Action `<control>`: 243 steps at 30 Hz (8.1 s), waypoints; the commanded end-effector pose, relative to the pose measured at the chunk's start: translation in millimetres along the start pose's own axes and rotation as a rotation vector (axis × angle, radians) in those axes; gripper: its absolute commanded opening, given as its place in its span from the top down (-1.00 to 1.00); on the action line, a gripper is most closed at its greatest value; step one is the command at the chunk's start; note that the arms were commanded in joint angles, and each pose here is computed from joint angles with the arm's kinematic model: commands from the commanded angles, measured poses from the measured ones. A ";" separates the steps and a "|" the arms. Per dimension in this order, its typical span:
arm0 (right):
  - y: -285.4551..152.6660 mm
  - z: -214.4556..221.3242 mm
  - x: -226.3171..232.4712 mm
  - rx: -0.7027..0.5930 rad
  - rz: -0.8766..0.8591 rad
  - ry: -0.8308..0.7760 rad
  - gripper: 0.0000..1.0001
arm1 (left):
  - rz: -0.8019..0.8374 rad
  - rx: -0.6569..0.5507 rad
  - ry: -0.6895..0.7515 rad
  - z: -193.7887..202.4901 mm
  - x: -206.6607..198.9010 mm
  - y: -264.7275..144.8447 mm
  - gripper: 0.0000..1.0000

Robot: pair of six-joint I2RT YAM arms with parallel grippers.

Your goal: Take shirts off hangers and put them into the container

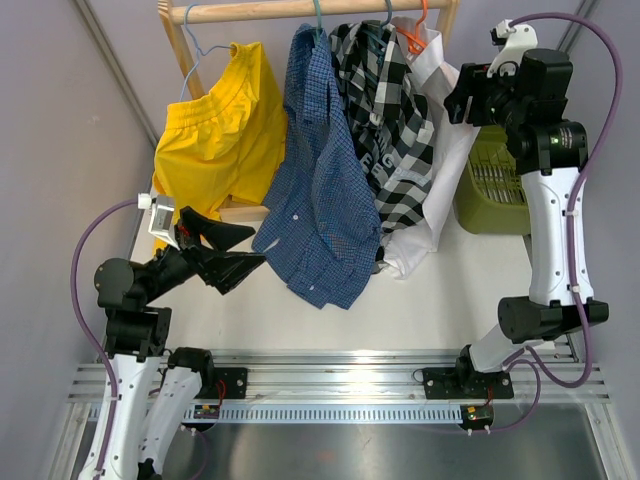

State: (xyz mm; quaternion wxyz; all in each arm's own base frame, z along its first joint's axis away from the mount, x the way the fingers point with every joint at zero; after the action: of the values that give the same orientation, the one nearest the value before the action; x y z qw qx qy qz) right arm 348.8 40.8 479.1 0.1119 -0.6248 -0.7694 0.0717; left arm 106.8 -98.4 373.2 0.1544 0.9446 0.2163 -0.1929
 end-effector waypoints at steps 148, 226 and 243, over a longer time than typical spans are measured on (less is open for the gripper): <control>-211.8 197.8 105.2 0.269 -1.085 0.313 1.00 | -0.232 0.146 0.167 9.6 -34.6 202.7 -0.89; -195.0 183.5 42.7 -0.155 -0.052 0.509 1.00 | -0.966 -0.072 0.319 -31.7 25.4 45.8 1.00; -83.7 247.1 103.3 0.435 -0.337 0.354 0.99 | -0.058 -0.237 -0.254 -16.6 -44.8 111.2 1.00</control>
State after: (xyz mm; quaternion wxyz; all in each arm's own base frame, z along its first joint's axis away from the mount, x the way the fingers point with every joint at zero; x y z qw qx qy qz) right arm 177.7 112.3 263.6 0.4183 -0.4696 -0.7722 0.0908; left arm 142.4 -195.4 381.5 0.1630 0.8743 0.3733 -0.2640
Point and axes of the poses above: each gripper's point midway between its finger pads, its own y axis out along the fingers, its own x axis along the line the jaws close on, z = x × y, the point moved 9 cm from there along -y, back along the fingers, and after that the axes turned 2 degrees about y, right-handed, at the moved point
